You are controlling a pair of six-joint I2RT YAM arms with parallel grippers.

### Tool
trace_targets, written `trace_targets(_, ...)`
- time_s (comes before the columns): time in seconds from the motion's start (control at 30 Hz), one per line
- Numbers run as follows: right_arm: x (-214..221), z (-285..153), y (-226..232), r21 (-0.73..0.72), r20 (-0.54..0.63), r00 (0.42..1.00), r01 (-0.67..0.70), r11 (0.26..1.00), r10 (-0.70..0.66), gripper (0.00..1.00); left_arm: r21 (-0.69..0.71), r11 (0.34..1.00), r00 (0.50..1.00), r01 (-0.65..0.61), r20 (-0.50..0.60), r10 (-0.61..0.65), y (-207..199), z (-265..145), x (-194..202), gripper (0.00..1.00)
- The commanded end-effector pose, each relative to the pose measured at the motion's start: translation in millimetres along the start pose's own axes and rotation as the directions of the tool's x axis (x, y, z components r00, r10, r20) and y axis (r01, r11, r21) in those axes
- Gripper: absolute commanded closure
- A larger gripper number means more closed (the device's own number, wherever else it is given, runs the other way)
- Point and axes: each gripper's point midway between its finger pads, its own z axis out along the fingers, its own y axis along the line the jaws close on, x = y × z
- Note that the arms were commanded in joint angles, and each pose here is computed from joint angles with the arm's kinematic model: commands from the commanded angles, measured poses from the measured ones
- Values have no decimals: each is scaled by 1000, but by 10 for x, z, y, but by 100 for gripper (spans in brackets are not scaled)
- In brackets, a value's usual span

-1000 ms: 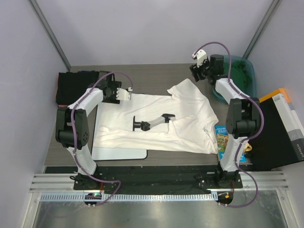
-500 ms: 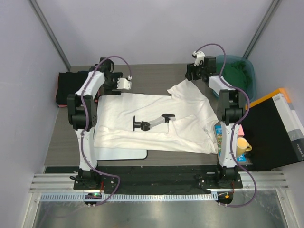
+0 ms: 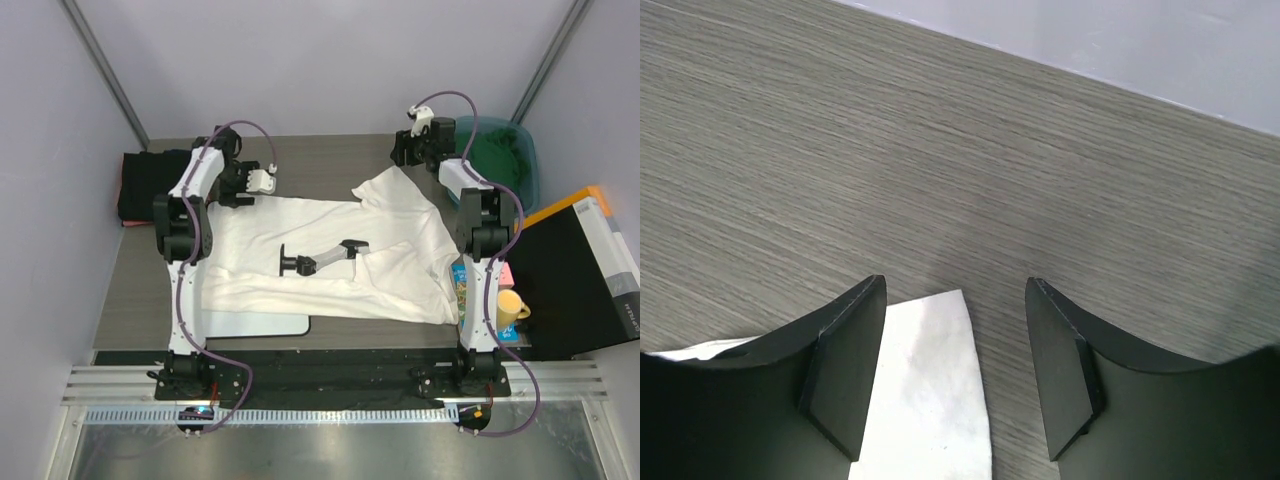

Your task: Fold and stack the t-shirts

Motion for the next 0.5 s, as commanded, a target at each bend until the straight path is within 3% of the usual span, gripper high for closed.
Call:
trace_targets(0.0,-453,-41,-9,-1,112,994,5,1000,-5,38,-15,1000,1000,-14,-7,14,125,22,41,19)
trace_targets(0.23,-492,-41,-7,-6,126,992,-5,1000,5,41,29,999,1000,-22,-12,23,82,167,93,20)
trace_targets(0.33,-559,-59,-9,-4,138,990,2,1000,-1,42,94,994,999,-49,2,49,-66,183,71,20)
trace_targets(0.47,-643,-94,2,-6,152,988,5,1000,-4,44,288,952,995,-103,13,104,-491,219,70,22)
